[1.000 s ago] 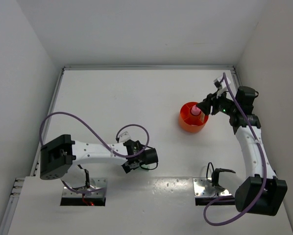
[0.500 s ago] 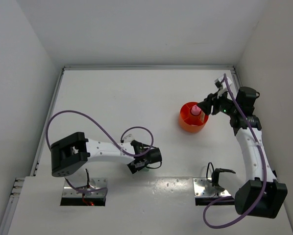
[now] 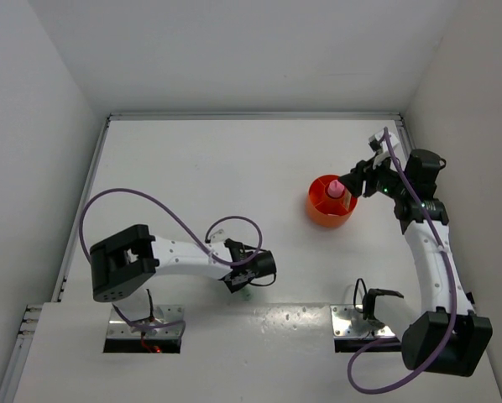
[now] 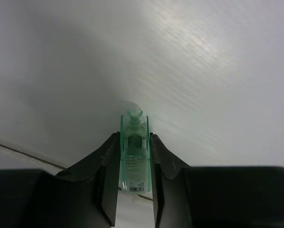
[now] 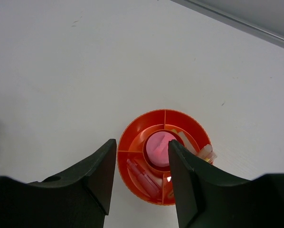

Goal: Sort the stationery into containers
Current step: Pick up the pen from the center of the board.

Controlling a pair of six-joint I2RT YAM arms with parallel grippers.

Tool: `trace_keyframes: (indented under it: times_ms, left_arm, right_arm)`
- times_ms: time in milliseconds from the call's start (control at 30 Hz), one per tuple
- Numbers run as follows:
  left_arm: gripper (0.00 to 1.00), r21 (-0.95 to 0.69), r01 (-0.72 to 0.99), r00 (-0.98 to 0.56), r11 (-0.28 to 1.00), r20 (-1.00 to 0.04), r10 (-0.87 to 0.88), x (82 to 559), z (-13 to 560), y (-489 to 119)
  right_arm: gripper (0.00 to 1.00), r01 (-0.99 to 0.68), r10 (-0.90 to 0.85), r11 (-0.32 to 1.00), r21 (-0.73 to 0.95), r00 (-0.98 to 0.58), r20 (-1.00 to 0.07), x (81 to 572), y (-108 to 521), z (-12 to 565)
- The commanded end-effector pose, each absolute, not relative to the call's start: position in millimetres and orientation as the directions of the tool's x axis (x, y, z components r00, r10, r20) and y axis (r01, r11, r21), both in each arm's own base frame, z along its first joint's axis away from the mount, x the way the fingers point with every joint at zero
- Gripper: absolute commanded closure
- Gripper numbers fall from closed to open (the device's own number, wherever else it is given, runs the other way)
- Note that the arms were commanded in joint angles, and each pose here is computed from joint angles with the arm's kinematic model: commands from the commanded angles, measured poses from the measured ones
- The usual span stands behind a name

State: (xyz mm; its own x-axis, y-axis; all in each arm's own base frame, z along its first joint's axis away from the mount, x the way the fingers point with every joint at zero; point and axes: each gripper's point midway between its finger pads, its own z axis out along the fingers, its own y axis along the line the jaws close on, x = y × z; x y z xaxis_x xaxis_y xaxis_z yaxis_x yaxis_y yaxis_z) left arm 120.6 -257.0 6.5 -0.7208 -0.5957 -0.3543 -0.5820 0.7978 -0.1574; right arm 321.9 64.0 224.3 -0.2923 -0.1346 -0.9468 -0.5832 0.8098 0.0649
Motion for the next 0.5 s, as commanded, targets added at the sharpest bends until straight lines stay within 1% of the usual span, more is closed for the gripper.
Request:
trace_keyframes:
  times_ms: [0,33,67,100,133,167,200,233,267,300,333,367,400,433,467]
  left_arm:
    - [0.75,-0.348,-0.701,-0.533,0.623,-0.326,-0.781,154,39,-288]
    - [0.76,-0.352,-0.656,-0.565,0.667,-0.357,-0.744,159,48,-292]
    - [0.8,-0.408,-0.61,-0.557,0.679,-0.389,-0.734,174,68,-308]
    - [0.82,-0.384,-0.574,-0.577,0.723,-0.438,-0.69,178,74,-306]
    - [0.83,-0.399,-0.53,-0.585,0.748,-0.466,-0.664,185,87,-313]
    - [0.85,-0.456,-0.47,-0.558,0.756,-0.51,-0.654,202,115,-326]
    - [0.89,-0.462,-0.439,-0.552,0.771,-0.538,-0.637,208,125,-331]
    - [0.89,-0.441,-0.348,-0.576,0.827,-0.595,-0.56,218,137,-337]
    - [0.92,-0.448,-0.294,-0.57,0.844,-0.627,-0.531,224,149,-344]
    - [0.94,-0.506,-0.264,-0.518,0.821,-0.644,-0.563,237,171,-355]
    - [0.98,-0.53,-0.213,-0.498,0.821,-0.664,-0.558,244,183,-365]
    - [1.0,-0.477,-0.122,-0.48,0.87,-0.739,-0.472,254,196,-366]
    - [1.0,-0.472,-0.11,-0.425,0.874,-0.773,-0.471,262,204,-363]
    - [1.0,-0.48,-0.04,-0.375,0.876,-0.806,-0.459,277,225,-373]
    - [1.0,-0.471,-0.018,-0.351,0.882,-0.823,-0.447,281,227,-377]
  right_arm:
    - [0.52,-0.574,-0.129,0.818,0.038,-0.247,-0.96,323,61,237]
    - [0.52,-0.574,-0.129,0.818,0.038,-0.247,-0.96,323,61,237]
    - [0.52,-0.574,-0.13,0.818,0.032,-0.239,-0.962,322,61,240]
    - [0.52,-0.574,-0.13,0.818,0.032,-0.239,-0.962,322,61,240]
    - [0.52,-0.566,-0.131,0.824,0.029,-0.241,-0.962,323,59,240]
    - [0.52,-0.558,-0.136,0.829,0.013,-0.224,-0.965,324,58,244]
    - [0.52,-0.55,-0.139,0.835,0.004,-0.217,-0.966,323,56,243]
    - [0.52,-0.53,-0.142,0.848,-0.003,-0.222,-0.965,325,52,242]
    - [0.52,-0.51,-0.138,0.86,-0.009,-0.215,-0.967,326,49,243]
    - [0.26,-0.456,-0.15,0.889,-0.048,-0.191,-0.97,332,39,249]
    - [0.18,-0.416,-0.141,0.908,-0.054,-0.182,-0.973,334,33,251]
    - [0.16,-0.382,-0.132,0.922,-0.057,-0.173,-0.976,333,28,253]
    - [0.31,-0.322,-0.129,0.944,-0.071,-0.162,-0.978,335,17,256]
    - [0.66,-0.302,-0.135,0.949,-0.089,-0.136,-0.981,336,14,259]
    - [0.95,-0.27,-0.108,0.96,-0.073,-0.117,-0.987,333,11,266]
